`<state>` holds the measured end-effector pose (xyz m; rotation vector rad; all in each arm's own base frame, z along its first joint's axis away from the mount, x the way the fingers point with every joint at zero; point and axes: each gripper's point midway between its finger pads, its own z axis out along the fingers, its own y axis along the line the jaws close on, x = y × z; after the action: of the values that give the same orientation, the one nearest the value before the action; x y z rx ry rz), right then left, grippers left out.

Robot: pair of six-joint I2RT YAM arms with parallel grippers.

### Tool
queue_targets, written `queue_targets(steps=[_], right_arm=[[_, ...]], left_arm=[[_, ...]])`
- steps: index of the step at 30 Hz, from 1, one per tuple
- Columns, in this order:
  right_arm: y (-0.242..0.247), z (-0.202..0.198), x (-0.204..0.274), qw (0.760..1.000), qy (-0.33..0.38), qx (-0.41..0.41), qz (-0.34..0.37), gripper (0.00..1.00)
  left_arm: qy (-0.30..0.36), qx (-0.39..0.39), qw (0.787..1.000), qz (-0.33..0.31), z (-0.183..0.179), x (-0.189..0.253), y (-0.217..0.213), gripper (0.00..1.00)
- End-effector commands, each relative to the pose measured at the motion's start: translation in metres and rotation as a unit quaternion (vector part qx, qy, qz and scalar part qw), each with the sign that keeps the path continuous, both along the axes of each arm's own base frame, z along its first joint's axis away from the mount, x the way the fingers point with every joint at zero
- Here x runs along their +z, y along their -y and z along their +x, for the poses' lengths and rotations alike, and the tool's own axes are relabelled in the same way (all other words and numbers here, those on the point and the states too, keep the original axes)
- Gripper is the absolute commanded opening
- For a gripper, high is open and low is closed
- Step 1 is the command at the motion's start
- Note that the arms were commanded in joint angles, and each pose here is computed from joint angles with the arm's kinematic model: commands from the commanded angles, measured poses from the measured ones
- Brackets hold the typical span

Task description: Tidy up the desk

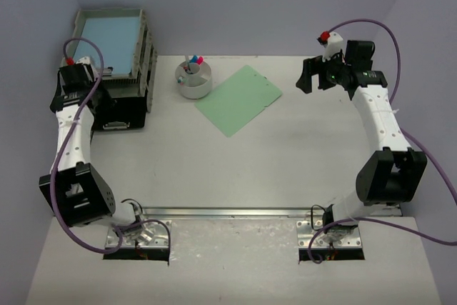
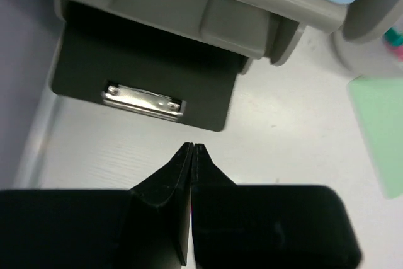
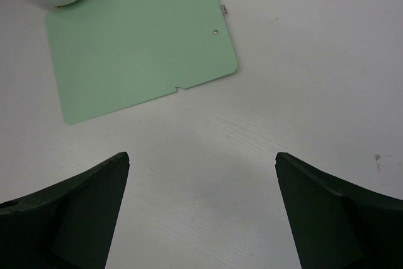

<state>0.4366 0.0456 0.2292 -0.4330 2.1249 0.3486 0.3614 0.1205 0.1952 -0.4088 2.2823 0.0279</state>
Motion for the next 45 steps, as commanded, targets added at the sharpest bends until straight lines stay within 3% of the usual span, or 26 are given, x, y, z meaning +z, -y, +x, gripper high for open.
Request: queue_targets(steps=[1,4,6,8,9,11,12,15,17,19,22,29,33,39,45], right_arm=[[-0.007,0.008,0.003,0.999,0.026,0.018,0.0,0.99],[-0.007,0.006,0.0,0.999,0.027,0.019,0.0,0.99],[-0.007,0.003,-0.004,1.0,0.023,0.019,0.0,0.99],[-0.007,0.002,-0.005,1.0,0.023,0.018,0.001,0.99],[-0.007,0.002,-0.005,1.0,0.023,0.017,0.001,0.99],[-0.007,0.001,-0.006,1.0,0.022,0.016,0.003,0.99],[-0.007,0.001,-0.006,1.0,0.02,0.015,0.003,0.99],[-0.007,0.002,-0.007,1.0,0.018,0.012,0.005,0.99],[-0.006,0.001,-0.006,1.0,0.017,0.01,0.003,0.99],[-0.004,0.0,-0.005,1.0,0.016,0.005,-0.002,0.99],[-0.001,-0.004,-0.004,1.0,0.016,-0.001,-0.009,0.99],[0.003,-0.014,-0.006,1.0,0.01,-0.011,-0.014,0.99],[0.004,-0.014,-0.003,1.0,0.011,-0.018,-0.016,0.99],[0.009,-0.016,0.001,0.999,0.013,-0.027,-0.028,0.99],[0.011,-0.02,-0.001,0.999,0.011,-0.032,-0.028,0.99]], left_arm=[[-0.08,-0.205,0.959,0.179,-0.016,-0.029,-0.022,0.0],[-0.06,-0.303,0.91,0.277,-0.017,-0.028,-0.039,0.0],[-0.056,-0.37,0.88,0.293,-0.026,-0.023,-0.046,0.03],[-0.033,-0.434,0.862,0.258,-0.017,-0.019,-0.036,0.26],[-0.024,-0.456,0.853,0.252,-0.016,-0.012,-0.032,0.32],[-0.061,-0.521,0.831,0.186,-0.016,-0.039,-0.026,0.14],[-0.086,-0.551,0.816,0.155,-0.018,-0.052,-0.022,0.1],[-0.118,-0.615,0.772,0.108,-0.025,-0.075,-0.016,0.08],[-0.116,-0.666,0.724,0.139,-0.035,-0.087,-0.013,0.08],[-0.109,-0.69,0.689,0.193,-0.029,-0.096,-0.014,0.06],[-0.099,-0.684,0.683,0.237,-0.026,-0.108,-0.014,0.03],[-0.082,-0.665,0.693,0.267,-0.004,-0.126,-0.022,0.0],[-0.088,-0.67,0.683,0.277,0.009,-0.137,-0.026,0.0],[-0.106,-0.71,0.636,0.282,0.0,-0.156,-0.027,0.0],[-0.114,-0.712,0.635,0.278,0.002,-0.165,-0.03,0.0]])
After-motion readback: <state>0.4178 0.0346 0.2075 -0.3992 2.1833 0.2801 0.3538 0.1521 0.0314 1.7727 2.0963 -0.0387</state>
